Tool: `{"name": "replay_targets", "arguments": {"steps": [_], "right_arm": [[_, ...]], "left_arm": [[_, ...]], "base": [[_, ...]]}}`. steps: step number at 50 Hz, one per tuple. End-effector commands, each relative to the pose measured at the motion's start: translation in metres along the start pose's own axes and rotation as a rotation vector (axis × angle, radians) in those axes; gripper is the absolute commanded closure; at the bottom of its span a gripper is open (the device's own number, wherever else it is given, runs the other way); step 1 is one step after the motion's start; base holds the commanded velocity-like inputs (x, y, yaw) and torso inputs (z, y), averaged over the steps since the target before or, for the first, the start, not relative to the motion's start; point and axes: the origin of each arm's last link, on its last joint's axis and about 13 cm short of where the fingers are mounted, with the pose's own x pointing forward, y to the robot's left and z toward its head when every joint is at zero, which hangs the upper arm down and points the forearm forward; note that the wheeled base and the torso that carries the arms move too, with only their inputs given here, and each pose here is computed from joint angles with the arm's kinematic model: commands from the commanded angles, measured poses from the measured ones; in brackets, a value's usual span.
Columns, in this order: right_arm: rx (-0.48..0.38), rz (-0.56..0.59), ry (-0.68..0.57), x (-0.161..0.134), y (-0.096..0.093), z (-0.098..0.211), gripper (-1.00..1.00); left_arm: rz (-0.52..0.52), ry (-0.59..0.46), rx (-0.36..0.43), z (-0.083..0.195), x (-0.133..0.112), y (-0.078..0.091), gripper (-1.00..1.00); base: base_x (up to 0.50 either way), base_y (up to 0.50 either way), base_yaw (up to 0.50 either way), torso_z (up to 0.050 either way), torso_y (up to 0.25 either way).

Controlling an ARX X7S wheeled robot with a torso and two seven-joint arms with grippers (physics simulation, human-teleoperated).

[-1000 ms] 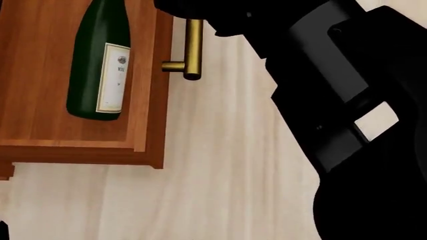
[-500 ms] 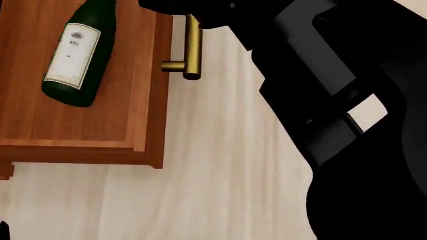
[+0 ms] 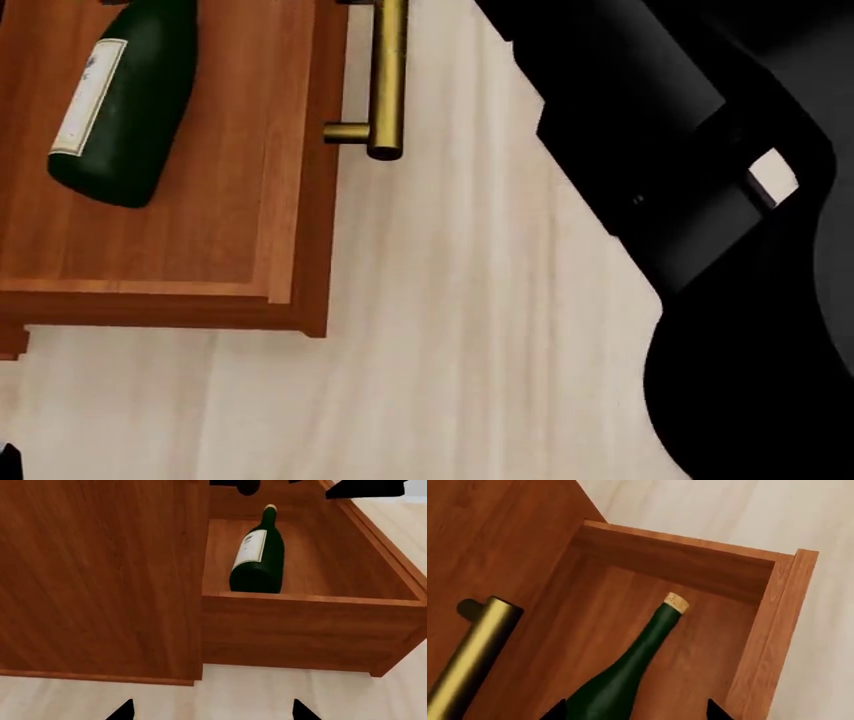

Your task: Put the wine bottle in the bottom drawer of the cabinet.

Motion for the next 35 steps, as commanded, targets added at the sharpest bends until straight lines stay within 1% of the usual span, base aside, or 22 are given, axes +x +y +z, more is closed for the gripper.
{"name": "replay_targets", "arguments": {"steps": [1, 8, 9, 10, 11, 12, 13, 14, 15, 22, 28, 35], "right_arm": [[-0.078, -0.077, 0.017, -0.016, -0.008, 0.014, -1.00], [-0.114, -0.072, -0.019, -0.033, -0.004, 0.031, -1.00], [-0.126, -0.068, -0.029, -0.039, -0.002, 0.033, -1.00], [-0.160, -0.058, -0.037, -0.043, 0.000, 0.032, -1.00], [-0.193, -0.072, -0.042, -0.046, 0.001, 0.031, -1.00], [-0.203, -0.088, -0.042, -0.049, 0.001, 0.030, -1.00], [-0.192, -0.067, -0.047, -0.054, 0.003, 0.028, -1.00], [-0.202, -0.069, -0.048, -0.056, 0.004, 0.027, -1.00], [-0.230, -0.097, -0.061, -0.060, 0.004, 0.027, -1.00], [-0.214, -0.087, -0.108, -0.082, 0.004, 0.020, -1.00], [-0.206, -0.070, -0.154, -0.104, 0.005, 0.002, -1.00], [-0.216, -0.098, -0.185, -0.122, 0.005, -0.015, -1.00]], "left_arm": [[0.003, 0.000, 0.005, 0.001, 0.001, 0.000, -1.00], [0.008, 0.000, 0.006, 0.001, 0.002, 0.000, -1.00], [0.008, -0.001, 0.007, 0.002, 0.001, 0.000, -1.00], [0.008, -0.002, 0.007, 0.002, 0.001, 0.000, -1.00], [0.009, -0.002, 0.009, 0.002, 0.001, 0.000, -1.00], [0.008, -0.002, 0.008, 0.002, 0.001, 0.000, -1.00], [0.008, -0.002, 0.007, 0.002, 0.002, 0.000, -1.00], [0.008, -0.002, 0.008, 0.003, 0.002, 0.000, -1.00], [0.007, -0.003, 0.009, 0.003, 0.002, 0.000, -1.00], [0.009, -0.004, 0.014, 0.004, 0.002, 0.000, -1.00], [0.012, -0.007, 0.018, 0.004, 0.002, 0.001, -1.00], [0.013, -0.009, 0.016, 0.008, -0.001, 0.000, -1.00]], "base": [[0.00, 0.00, 0.00, 0.000, 0.000], [0.00, 0.00, 0.00, 0.000, 0.000], [0.00, 0.00, 0.00, 0.000, 0.000], [0.00, 0.00, 0.00, 0.000, 0.000], [0.00, 0.00, 0.00, 0.000, 0.000], [0.00, 0.00, 0.00, 0.000, 0.000], [0.00, 0.00, 0.00, 0.000, 0.000], [0.00, 0.00, 0.00, 0.000, 0.000], [0.00, 0.00, 0.00, 0.000, 0.000], [0.00, 0.00, 0.00, 0.000, 0.000], [0.00, 0.00, 0.00, 0.000, 0.000], [0.00, 0.00, 0.00, 0.000, 0.000]]}}
